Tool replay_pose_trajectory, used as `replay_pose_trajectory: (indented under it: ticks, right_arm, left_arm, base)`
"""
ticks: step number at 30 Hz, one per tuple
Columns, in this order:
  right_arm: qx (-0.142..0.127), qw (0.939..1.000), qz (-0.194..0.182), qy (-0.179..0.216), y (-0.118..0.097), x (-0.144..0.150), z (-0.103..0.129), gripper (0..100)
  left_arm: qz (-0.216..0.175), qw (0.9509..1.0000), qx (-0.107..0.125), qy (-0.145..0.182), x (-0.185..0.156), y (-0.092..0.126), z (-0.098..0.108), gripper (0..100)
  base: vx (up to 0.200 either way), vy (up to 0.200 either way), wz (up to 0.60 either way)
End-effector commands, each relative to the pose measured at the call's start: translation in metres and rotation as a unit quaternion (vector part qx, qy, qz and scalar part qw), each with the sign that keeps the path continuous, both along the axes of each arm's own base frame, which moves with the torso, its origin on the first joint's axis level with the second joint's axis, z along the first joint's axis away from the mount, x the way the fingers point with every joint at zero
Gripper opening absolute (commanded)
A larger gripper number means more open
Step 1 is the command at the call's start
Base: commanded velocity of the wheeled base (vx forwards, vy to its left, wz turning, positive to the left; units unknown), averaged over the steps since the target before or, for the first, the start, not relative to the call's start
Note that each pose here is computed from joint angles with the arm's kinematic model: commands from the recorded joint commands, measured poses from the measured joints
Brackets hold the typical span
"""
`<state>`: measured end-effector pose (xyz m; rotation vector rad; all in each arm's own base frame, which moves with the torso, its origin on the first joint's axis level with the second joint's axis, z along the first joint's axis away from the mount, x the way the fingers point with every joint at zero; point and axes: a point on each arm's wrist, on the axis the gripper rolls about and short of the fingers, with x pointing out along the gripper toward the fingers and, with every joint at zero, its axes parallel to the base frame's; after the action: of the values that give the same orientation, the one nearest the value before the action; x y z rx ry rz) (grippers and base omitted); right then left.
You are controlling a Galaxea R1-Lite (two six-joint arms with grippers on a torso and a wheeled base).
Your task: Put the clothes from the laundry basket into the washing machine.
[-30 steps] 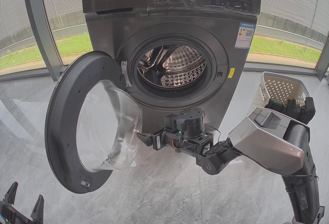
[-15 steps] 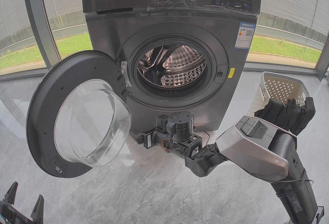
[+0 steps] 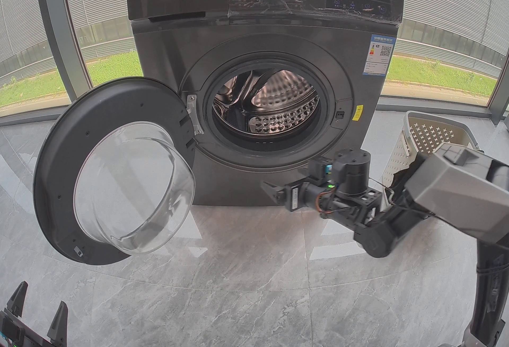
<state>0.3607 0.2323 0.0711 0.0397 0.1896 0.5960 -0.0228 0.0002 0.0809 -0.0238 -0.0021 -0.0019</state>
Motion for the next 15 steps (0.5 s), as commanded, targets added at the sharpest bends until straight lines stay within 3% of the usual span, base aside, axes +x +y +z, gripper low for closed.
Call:
replay_pose_trajectory:
  ticks: [1, 2, 5, 8, 9, 15]
  right_arm:
    - [0.004, 0.9963, -0.063, -0.058, -0.085, -0.050, 0.060, 100]
    - [-0.006, 0.9939, -0.092, -0.061, -0.115, -0.068, 0.064, 100]
    - [-0.008, 0.9862, -0.148, -0.073, -0.162, -0.088, 0.077, 100]
    - [-0.007, 0.9839, -0.160, -0.080, -0.173, -0.093, 0.081, 100]
    - [-0.006, 0.9818, -0.168, -0.088, -0.185, -0.107, 0.088, 100]
    - [-0.008, 0.9809, -0.173, -0.089, -0.195, -0.147, 0.088, 100]
  left_arm:
    - [-0.001, 1.0000, 0.000, 0.000, 0.000, 0.000, -0.005, 100]
    - [-0.001, 1.0000, -0.002, 0.000, 0.000, 0.000, -0.005, 100]
    - [-0.001, 1.0000, -0.001, 0.000, 0.000, 0.000, -0.005, 100]
    - [-0.001, 1.0000, -0.001, 0.000, 0.000, 0.000, -0.005, 100]
    - [-0.001, 1.0000, -0.001, 0.000, 0.000, 0.000, -0.005, 100]
    - [-0.001, 1.0000, 0.000, 0.000, 0.000, 0.000, -0.005, 100]
  base:
    - [0.000, 0.000, 0.00]
    - [0.000, 0.000, 0.00]
    - [0.000, 0.000, 0.00]
    - [0.000, 0.000, 0.00]
    - [0.000, 0.000, 0.00]
    - [0.000, 0.000, 0.00]
